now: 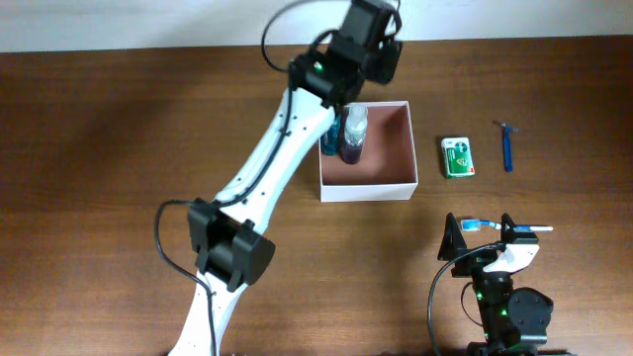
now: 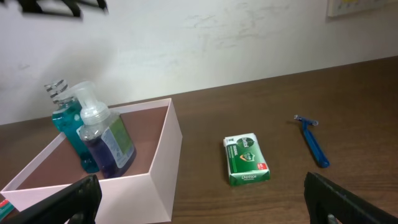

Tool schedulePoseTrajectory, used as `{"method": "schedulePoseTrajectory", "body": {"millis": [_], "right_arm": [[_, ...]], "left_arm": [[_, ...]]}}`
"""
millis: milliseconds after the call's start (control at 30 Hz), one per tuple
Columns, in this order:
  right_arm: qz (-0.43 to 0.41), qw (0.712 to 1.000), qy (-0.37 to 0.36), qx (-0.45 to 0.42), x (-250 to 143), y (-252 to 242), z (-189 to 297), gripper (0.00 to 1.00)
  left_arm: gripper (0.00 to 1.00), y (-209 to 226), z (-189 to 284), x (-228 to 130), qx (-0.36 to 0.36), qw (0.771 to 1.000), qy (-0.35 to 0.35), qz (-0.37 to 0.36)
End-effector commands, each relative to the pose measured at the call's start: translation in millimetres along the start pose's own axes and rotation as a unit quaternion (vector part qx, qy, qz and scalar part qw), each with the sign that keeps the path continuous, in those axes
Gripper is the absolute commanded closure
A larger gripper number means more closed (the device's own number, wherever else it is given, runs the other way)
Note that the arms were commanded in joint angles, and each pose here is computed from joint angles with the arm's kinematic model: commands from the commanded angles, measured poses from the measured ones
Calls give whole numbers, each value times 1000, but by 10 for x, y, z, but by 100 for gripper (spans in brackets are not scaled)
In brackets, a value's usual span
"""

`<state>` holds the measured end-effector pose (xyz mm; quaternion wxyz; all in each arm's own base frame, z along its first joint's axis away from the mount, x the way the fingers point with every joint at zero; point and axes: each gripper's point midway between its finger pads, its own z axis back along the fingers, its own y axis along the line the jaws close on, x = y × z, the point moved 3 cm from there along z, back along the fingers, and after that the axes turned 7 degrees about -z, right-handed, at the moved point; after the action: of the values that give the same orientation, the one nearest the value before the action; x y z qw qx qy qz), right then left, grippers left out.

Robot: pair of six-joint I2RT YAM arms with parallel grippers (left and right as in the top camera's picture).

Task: Pack container
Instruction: 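Raise the left gripper and retract it to the upper left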

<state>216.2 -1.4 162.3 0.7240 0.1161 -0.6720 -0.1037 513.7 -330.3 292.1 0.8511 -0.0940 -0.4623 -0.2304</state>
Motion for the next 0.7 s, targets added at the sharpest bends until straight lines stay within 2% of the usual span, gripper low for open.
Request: {"method": "schedulePoseTrajectory", "body": {"millis": [0, 100, 133, 200, 367, 567, 667], "right_arm": [[-2, 1000, -1, 0, -22, 1, -1, 1], [-2, 1000, -1, 0, -22, 1, -1, 1], [-2, 1000, -1, 0, -22, 1, -1, 1], [-2, 1000, -1, 0, -22, 1, -1, 1], [-2, 1000, -1, 0, -22, 1, -1, 1], [-2, 1000, -1, 0, -22, 1, -1, 1], [-2, 1000, -1, 0, -22, 1, -1, 1]], "left_arm": [[22, 192, 325, 296, 25, 999, -33, 2], [18, 462, 551, 294, 85, 996, -14, 6], [15, 578, 626, 273, 108, 994, -5, 7], [1, 798, 752, 218, 146, 989, 14, 10], [1, 1425, 924, -35, 205, 976, 71, 31], [1, 2137, 1112, -477, 257, 949, 142, 111], [1, 2331, 1171, -606, 251, 945, 160, 133]]}}
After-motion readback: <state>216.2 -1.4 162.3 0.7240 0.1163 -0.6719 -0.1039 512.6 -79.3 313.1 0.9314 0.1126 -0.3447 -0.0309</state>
